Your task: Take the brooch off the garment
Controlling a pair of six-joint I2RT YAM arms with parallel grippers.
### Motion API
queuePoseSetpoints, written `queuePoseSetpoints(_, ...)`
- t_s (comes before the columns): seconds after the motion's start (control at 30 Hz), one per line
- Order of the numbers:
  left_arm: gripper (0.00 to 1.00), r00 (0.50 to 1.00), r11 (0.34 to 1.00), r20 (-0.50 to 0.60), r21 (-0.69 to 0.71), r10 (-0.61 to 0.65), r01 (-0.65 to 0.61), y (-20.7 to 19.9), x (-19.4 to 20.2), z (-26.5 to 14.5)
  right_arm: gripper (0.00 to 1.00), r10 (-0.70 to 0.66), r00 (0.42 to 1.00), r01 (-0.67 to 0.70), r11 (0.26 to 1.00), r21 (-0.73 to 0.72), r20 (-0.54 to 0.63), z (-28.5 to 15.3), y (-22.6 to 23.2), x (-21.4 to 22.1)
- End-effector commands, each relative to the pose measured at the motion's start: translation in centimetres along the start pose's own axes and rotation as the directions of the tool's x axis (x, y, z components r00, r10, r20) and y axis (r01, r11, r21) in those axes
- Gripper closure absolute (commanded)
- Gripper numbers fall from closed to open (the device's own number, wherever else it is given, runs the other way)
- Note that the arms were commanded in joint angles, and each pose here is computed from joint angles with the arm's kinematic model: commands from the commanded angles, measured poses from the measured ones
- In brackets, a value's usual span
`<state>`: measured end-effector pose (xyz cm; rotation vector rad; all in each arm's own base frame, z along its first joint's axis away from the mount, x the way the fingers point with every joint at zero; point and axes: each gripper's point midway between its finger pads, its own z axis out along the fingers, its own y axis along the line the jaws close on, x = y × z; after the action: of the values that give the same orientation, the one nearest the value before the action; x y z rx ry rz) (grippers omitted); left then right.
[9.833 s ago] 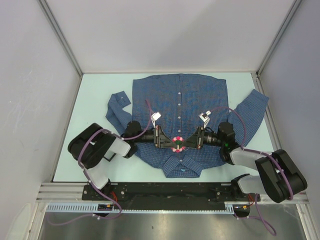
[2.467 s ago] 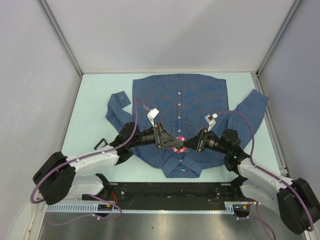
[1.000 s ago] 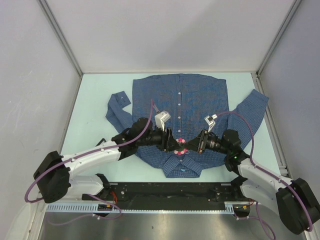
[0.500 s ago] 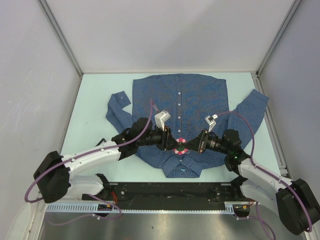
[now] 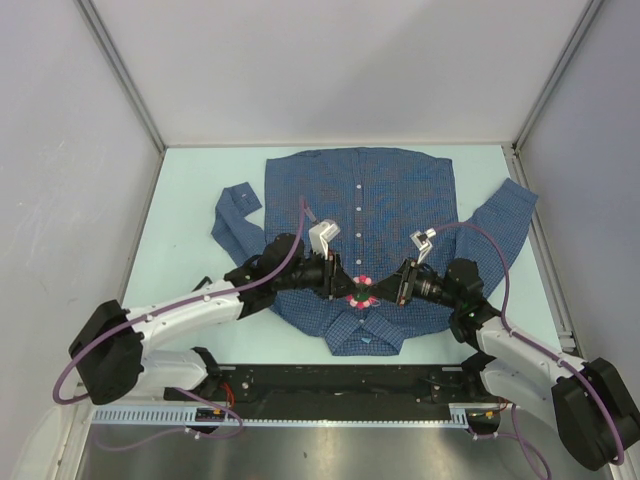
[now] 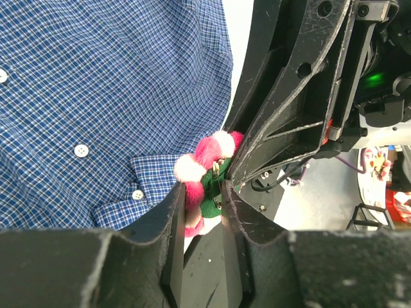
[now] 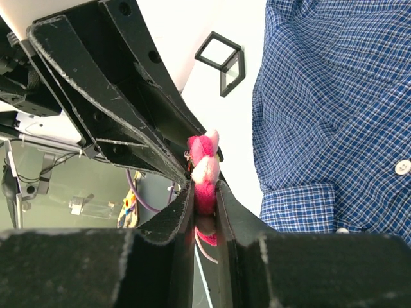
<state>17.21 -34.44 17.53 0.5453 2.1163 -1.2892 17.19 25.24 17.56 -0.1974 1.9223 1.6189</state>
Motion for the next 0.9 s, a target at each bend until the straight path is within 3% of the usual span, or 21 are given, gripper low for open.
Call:
queuePoseSetpoints(0.0,0.71,0.999,0.986,0.033,0.163,0.01,-0.015,-3.7,-1.3,0.2,1.0,-0.067,0.998,0.066,0.995,-0.079,-0.009,0.2,2.0,-0.1)
queuePoseSetpoints(0.6,0.77,1.0,0.976,0.02,0.219,-0.001,-0.004,-4.6,-1.3,0.1,1.0,-0.077,0.997,0.075,0.992,-0.1,-0.015,0.3,2.4,0.1)
queuePoseSetpoints(0.87,0.74,1.0,0.967,0.004,0.253,0.013,-0.013,-5.1,-1.2,0.2,1.0,-0.083,0.996,0.08,0.992,-0.1,-0.028,0.4,2.3,0.4)
